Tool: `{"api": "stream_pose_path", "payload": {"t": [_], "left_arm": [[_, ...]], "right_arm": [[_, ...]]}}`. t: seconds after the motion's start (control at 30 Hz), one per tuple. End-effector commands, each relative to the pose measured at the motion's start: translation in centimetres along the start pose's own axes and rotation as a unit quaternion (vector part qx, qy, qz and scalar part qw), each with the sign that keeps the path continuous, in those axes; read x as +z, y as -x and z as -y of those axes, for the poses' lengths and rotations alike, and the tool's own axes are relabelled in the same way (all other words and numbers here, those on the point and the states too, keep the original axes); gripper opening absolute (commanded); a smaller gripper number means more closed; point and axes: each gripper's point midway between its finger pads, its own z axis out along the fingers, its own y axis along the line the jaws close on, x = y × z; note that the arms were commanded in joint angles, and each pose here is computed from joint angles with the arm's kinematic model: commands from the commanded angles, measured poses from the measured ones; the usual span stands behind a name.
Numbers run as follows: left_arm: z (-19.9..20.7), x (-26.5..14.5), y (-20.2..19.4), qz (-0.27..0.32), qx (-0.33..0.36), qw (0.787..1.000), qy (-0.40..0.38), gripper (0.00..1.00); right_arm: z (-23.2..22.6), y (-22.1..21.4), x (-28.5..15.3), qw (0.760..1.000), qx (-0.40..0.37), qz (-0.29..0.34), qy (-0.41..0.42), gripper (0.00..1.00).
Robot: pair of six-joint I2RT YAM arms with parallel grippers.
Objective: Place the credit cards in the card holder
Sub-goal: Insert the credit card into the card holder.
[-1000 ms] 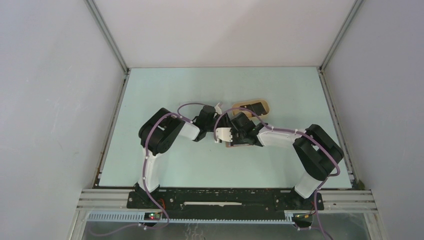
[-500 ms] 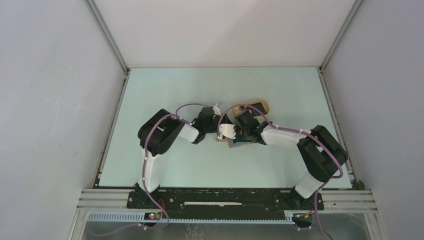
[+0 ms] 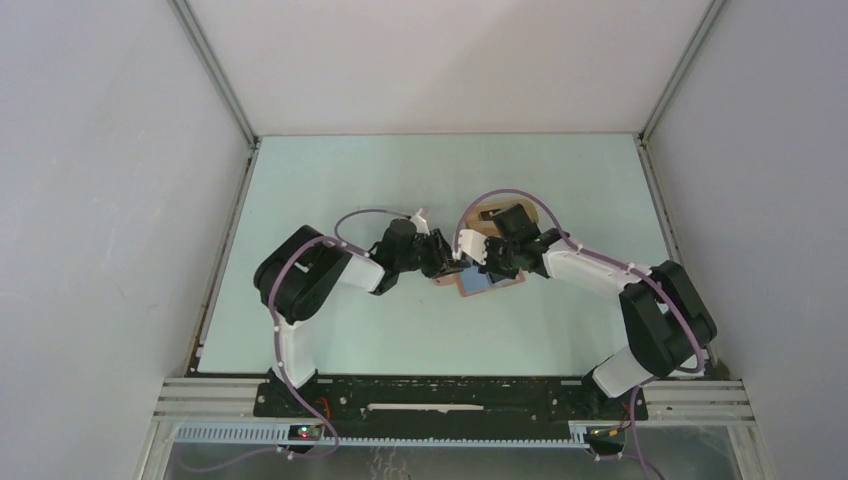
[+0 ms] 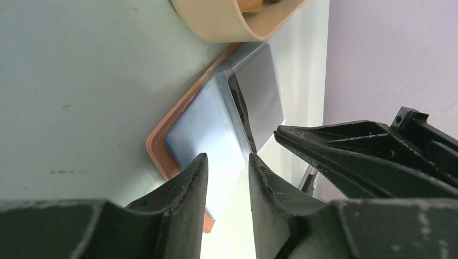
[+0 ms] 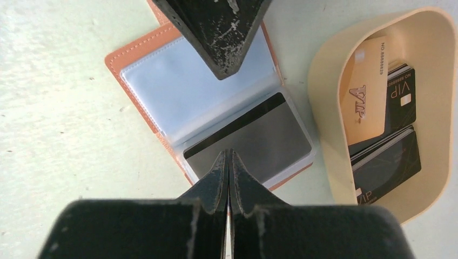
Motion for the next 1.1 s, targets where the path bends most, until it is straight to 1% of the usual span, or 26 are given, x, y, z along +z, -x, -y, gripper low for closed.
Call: {"api": "stream_pose_path", "payload": {"t": [0.0,0.2,0.33,0.47,0.63,0.77,0.83,0.87,0.9,0.97,1.03,1.07], "left_arm": [[2.4,-2.3,1.7,0.044,0.057,0.997,-0.019,0.38],[3.9,-5.5,1.3,0.068,0.117,0.990,-0.035,0.39],[5.3,-8.1,1.6,0.095,0.167,0.981,-0.041,0.38],[6.2,-10.7,2.3,0.130,0.217,0.967,-0.027,0.38],[7.3,-14.3,3.4,0.178,0.288,0.941,-0.002,0.39],[9.3,-18.1,4.7,0.236,0.340,0.910,0.007,0.39],[10.3,-19.9,5.3,0.267,0.360,0.894,0.011,0.40],[10.7,-20.7,5.6,0.281,0.369,0.886,0.013,0.40],[11.0,-21.6,5.9,0.294,0.376,0.878,0.018,0.43],[11.3,-23.1,6.4,0.319,0.390,0.863,0.030,0.53],[11.3,-24.5,7.1,0.346,0.399,0.848,0.044,0.66],[11.4,-25.0,7.3,0.357,0.405,0.840,0.049,0.74]], "right_arm": [[0.4,2.9,-2.4,0.997,0.035,0.063,0.019,0.04],[0.5,4.3,-4.2,0.991,0.069,0.104,0.038,0.04],[0.6,5.6,-5.8,0.986,0.086,0.133,0.043,0.05],[0.9,7.1,-7.9,0.980,0.098,0.166,0.042,0.08],[1.2,8.4,-10.7,0.976,0.094,0.194,0.017,0.14],[1.6,9.3,-13.4,0.971,0.090,0.221,-0.010,0.21],[2.0,9.5,-14.8,0.967,0.092,0.236,-0.023,0.29],[2.2,9.6,-15.5,0.965,0.095,0.244,-0.030,0.35],[2.5,9.7,-16.3,0.961,0.098,0.254,-0.038,0.42],[3.1,9.5,-17.6,0.955,0.115,0.271,-0.045,0.63],[3.4,9.2,-18.5,0.946,0.145,0.289,-0.036,0.80],[3.7,9.0,-18.9,0.941,0.163,0.296,-0.032,0.91]]}}
